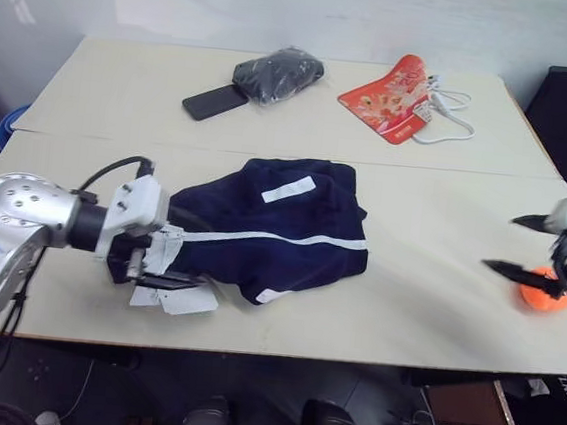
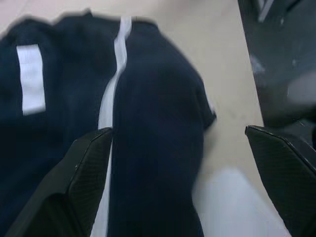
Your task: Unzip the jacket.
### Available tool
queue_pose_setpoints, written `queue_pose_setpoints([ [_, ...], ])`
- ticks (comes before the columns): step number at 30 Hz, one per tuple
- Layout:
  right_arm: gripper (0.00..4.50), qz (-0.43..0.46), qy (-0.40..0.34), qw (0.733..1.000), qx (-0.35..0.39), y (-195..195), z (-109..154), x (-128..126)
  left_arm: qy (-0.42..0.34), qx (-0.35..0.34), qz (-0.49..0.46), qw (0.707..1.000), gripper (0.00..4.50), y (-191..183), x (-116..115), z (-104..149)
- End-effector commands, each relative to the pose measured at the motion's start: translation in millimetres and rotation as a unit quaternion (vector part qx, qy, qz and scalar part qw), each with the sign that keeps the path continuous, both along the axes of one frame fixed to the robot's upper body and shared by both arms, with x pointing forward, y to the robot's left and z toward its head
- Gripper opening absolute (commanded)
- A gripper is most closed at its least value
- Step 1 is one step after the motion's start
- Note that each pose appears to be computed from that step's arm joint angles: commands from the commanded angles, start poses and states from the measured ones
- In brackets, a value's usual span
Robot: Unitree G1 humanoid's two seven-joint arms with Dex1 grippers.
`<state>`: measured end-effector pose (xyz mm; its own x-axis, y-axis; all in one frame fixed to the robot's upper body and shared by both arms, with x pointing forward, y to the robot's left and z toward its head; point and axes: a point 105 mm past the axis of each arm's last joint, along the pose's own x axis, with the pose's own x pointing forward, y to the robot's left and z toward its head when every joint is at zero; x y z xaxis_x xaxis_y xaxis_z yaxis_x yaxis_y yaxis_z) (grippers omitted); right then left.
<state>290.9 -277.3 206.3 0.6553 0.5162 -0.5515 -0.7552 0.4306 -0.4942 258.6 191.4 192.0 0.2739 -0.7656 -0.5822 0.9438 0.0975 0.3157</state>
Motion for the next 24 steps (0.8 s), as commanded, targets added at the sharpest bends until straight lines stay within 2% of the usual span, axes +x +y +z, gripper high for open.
queue_pose_setpoints([
  [1, 4.47, 0.119, -0.008, 0.99, -0.079, 37, -14, -6, -0.057, 0.087, -0.008, 0.995, 4.5, 17, -4, -4],
  [6, 4.47, 0.186, -0.04, 0.979, -0.076, 77, -41, 4, -0.095, 0.111, -0.004, 0.989, 4.5, 17, 1, -17],
  [9, 4.47, 0.196, -0.069, 0.975, -0.074, 94, -58, 20, -0.107, 0.118, 0.0, 0.987, 4.5, 14, 7, -28],
  [16, 4.47, 0.205, -0.111, 0.97, -0.062, 124, -71, 47, -0.117, 0.116, 0.03, 0.986, 4.5, 24, 16, -27],
  [19, 3.82, 0.209, -0.113, 0.97, -0.054, 131, -74, 51, -0.111, 0.116, 0.035, 0.986, 4.5, 29, 14, -29],
  [21, 3.14, 0.217, -0.106, 0.969, -0.05, 134, -77, 49, -0.103, 0.111, 0.037, 0.988, 4.5, 30, 13, -31],
  [24, 2.1, 0.23, -0.097, 0.967, -0.052, 136, -80, 45, -0.092, 0.098, 0.039, 0.99, 3.89, 30, 13, -33],
])
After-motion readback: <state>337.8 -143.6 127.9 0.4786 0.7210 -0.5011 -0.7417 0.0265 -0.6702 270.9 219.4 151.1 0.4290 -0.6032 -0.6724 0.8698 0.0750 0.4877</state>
